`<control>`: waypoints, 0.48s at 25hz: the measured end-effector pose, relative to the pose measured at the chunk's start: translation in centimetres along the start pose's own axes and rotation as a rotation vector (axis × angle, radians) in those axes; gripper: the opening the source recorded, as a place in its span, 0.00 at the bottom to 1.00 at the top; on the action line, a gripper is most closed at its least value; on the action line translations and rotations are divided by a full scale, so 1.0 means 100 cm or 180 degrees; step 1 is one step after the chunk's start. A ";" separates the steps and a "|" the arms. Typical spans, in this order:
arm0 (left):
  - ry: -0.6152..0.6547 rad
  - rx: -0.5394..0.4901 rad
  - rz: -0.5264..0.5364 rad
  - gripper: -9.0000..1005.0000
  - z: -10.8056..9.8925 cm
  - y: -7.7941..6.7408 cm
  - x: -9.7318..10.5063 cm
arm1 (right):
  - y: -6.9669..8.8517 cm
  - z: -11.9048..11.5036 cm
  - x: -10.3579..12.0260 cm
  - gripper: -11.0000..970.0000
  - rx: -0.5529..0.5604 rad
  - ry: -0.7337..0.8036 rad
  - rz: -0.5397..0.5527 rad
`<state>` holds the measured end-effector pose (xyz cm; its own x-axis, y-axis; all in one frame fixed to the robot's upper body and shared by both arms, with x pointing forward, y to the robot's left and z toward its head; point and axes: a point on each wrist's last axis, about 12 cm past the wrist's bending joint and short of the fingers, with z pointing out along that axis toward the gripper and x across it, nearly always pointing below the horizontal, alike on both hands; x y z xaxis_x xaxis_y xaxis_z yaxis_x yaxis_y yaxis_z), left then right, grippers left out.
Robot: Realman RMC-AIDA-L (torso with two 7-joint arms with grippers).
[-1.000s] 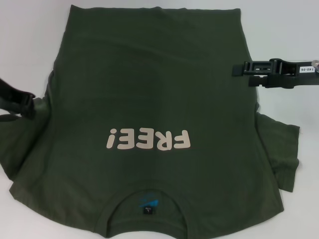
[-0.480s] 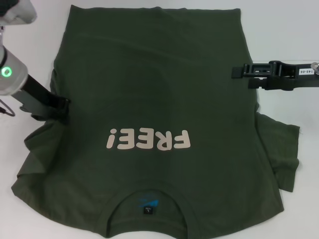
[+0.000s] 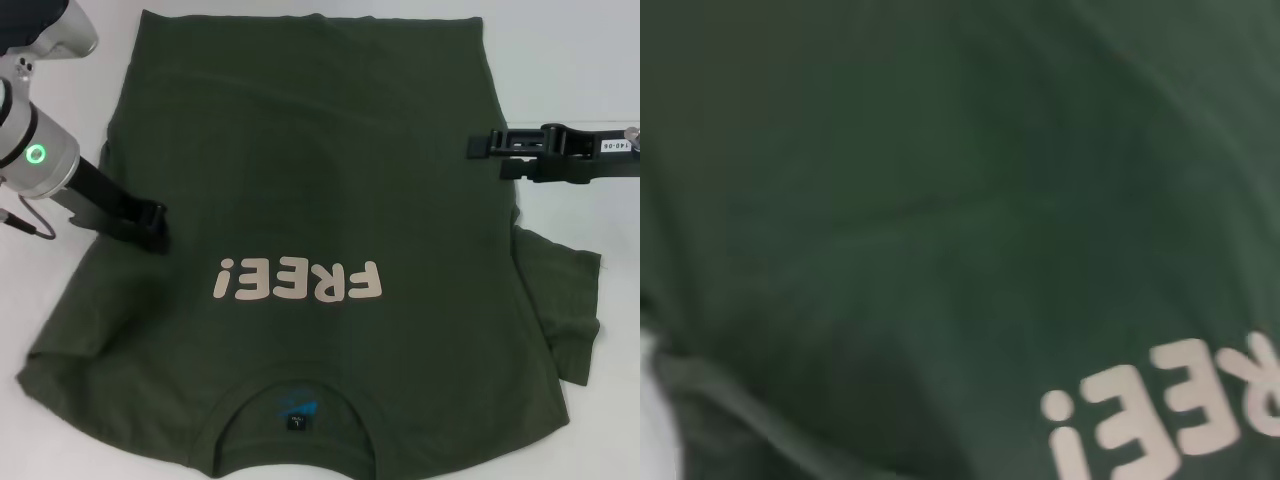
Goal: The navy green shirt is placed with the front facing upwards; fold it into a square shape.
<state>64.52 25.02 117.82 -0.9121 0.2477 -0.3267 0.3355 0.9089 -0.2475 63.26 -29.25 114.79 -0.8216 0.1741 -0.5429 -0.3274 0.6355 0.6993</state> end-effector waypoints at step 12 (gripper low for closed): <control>-0.0389 0.0210 0.0293 0.34 -0.010 0.010 0.022 | -0.004 -0.003 0.003 0.97 0.0041 0.0022 -0.0027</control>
<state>62.62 26.86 117.79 -0.8427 0.2827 -0.4582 0.4348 0.8593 -0.2693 63.02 -29.64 114.51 -0.8219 0.1635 -0.5456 -0.3284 0.6466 0.6885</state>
